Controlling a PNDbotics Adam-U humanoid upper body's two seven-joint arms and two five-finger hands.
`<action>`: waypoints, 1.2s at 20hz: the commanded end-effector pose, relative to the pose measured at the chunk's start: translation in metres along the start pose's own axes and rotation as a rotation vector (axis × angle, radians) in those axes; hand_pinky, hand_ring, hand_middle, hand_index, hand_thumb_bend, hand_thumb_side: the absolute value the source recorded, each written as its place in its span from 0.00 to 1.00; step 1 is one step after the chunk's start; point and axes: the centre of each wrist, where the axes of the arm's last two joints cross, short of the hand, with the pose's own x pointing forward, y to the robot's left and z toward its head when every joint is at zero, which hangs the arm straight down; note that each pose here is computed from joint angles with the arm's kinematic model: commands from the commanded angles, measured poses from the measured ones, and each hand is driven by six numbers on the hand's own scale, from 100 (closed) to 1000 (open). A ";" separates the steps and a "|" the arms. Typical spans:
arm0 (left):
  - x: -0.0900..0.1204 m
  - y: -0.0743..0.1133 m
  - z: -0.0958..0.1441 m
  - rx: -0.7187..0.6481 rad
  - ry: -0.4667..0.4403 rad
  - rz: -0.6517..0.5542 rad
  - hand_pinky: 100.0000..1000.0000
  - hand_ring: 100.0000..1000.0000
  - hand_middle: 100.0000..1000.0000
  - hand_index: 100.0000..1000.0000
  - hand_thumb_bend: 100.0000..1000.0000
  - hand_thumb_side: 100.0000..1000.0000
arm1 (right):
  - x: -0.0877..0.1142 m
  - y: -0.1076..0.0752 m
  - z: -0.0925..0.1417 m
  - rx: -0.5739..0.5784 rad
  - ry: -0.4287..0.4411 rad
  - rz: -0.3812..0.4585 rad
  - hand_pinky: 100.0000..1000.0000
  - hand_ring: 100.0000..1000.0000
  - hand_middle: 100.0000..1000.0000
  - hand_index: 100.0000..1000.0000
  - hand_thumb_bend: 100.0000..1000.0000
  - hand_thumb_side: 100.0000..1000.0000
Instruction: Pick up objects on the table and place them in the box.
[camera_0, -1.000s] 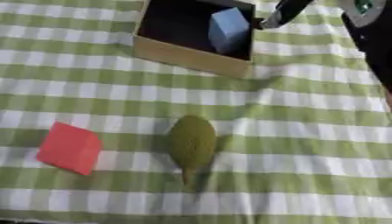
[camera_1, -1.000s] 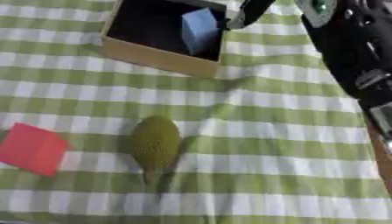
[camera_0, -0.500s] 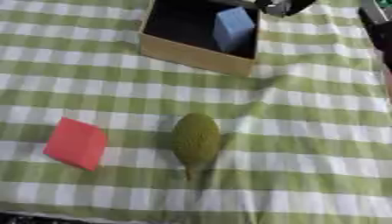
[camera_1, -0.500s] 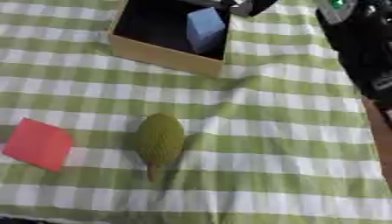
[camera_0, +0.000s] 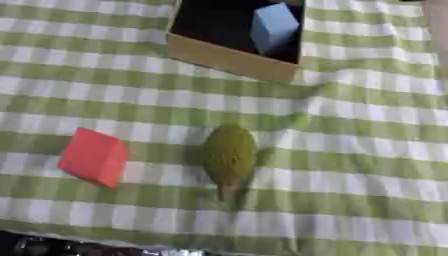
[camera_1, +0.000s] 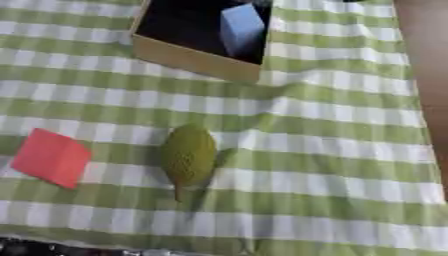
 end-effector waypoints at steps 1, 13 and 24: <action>0.008 0.018 -0.009 -0.078 -0.046 -0.150 0.78 0.72 0.75 0.89 0.11 0.55 | 0.000 -0.015 0.012 -0.149 -0.006 0.029 0.88 0.85 0.68 0.84 0.00 0.00; 0.026 0.054 -0.032 -0.638 -0.068 -0.607 0.86 0.81 0.82 0.92 0.34 0.57 | -0.014 0.028 0.076 -0.312 0.116 0.037 0.88 0.84 0.65 0.82 0.00 0.00; 0.031 0.054 -0.036 -1.126 0.007 -0.697 0.95 0.88 0.85 0.93 0.57 0.39 | -0.014 0.037 0.087 -0.352 0.165 0.032 0.88 0.83 0.64 0.82 0.00 0.09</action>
